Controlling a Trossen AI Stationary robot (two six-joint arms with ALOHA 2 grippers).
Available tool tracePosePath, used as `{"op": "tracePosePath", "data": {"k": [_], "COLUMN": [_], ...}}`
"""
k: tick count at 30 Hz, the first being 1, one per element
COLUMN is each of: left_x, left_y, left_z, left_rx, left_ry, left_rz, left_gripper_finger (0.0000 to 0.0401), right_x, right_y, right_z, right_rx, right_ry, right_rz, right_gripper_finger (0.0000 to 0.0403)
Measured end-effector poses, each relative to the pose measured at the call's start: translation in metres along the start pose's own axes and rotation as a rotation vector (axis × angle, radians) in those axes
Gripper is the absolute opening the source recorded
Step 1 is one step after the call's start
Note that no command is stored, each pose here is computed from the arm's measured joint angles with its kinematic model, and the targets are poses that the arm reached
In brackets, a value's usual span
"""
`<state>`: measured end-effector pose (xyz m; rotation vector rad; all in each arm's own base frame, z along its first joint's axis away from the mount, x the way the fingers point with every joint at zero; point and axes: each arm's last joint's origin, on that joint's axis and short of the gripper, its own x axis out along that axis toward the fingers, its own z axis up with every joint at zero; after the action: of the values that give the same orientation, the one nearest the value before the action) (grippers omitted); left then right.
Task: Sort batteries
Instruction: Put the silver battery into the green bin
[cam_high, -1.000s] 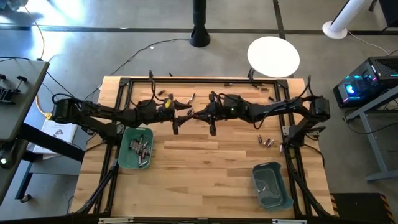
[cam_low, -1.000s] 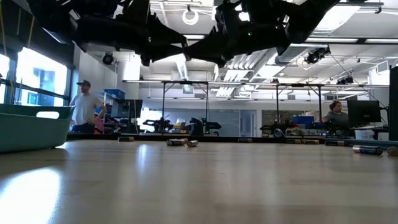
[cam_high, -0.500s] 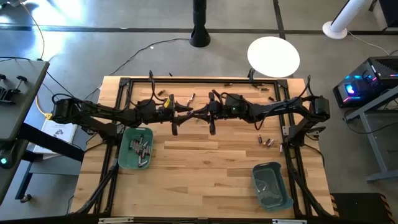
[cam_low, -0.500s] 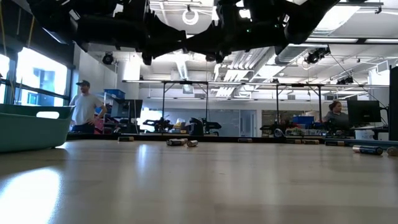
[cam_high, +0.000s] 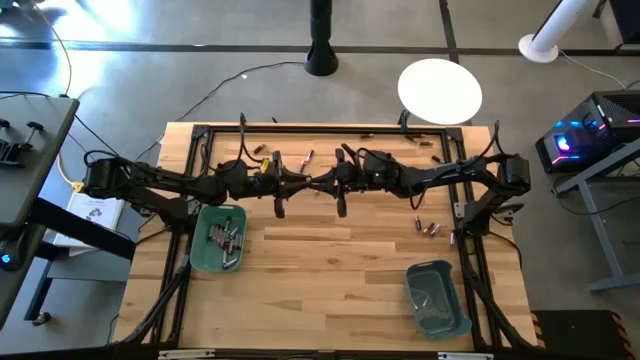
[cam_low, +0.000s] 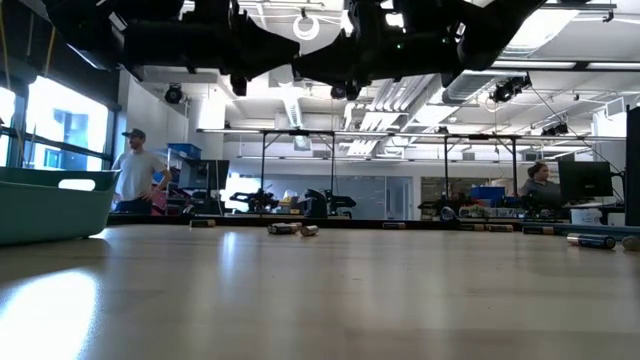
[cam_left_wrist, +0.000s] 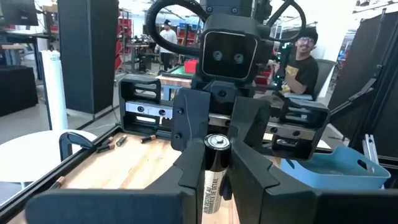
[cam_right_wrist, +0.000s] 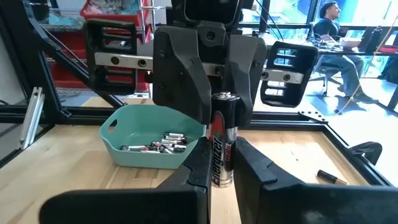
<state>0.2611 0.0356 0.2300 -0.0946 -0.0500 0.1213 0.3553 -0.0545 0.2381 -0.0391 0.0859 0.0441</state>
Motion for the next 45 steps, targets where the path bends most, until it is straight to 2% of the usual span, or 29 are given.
{"op": "tracePosePath", "data": {"k": [9, 13, 18, 24, 28, 33, 36, 39, 43, 45], "left_x": [0.001, 0.003, 0.004, 0.004, 0.004, 0.004, 0.007, 0.008, -0.002, -0.011], "left_y": [0.000, 0.000, 0.000, 0.000, -0.001, -0.001, -0.005, -0.012, -0.021, -0.025], "left_z": [-0.002, -0.004, -0.003, -0.004, -0.005, 0.001, 0.007, 0.015, 0.027, 0.035], "left_rx": [-0.007, -0.006, -0.004, 0.013, 0.038, 0.051, 0.098, 0.153, 0.205, 0.166], "left_ry": [0.011, 0.004, -0.015, -0.012, -0.005, 0.024, 0.122, 0.287, 0.600, 0.740], "left_rz": [-0.003, -0.001, -0.005, -0.015, -0.019, -0.005, 0.030, 0.085, 0.216, 0.266], "left_gripper_finger": [0.0109, 0.0118, 0.0098, 0.0036, 0.0035, 0.0035, 0.0035, 0.0035, 0.0035, 0.0035], "right_x": [0.000, 0.000, 0.000, 0.000, 0.000, -0.002, -0.005, -0.012, -0.022, -0.024], "right_y": [0.000, 0.000, 0.000, 0.000, 0.000, -0.009, -0.019, -0.032, -0.043, -0.044], "right_z": [0.001, 0.001, 0.001, 0.001, -0.001, -0.006, -0.010, -0.013, -0.014, -0.015], "right_rx": [-0.007, -0.006, 0.000, 0.017, 0.031, 0.069, 0.086, 0.106, 0.131, 0.136], "right_ry": [-0.011, -0.012, -0.015, -0.012, 0.008, 0.059, 0.102, 0.160, 0.227, 0.246], "right_rz": [0.000, -0.001, 0.000, 0.003, 0.004, -0.019, -0.041, -0.096, -0.135, -0.135], "right_gripper_finger": [0.0022, 0.0022, 0.0022, 0.0025, 0.0056, 0.0140, 0.0192, 0.0224, 0.0232, 0.0232]}}
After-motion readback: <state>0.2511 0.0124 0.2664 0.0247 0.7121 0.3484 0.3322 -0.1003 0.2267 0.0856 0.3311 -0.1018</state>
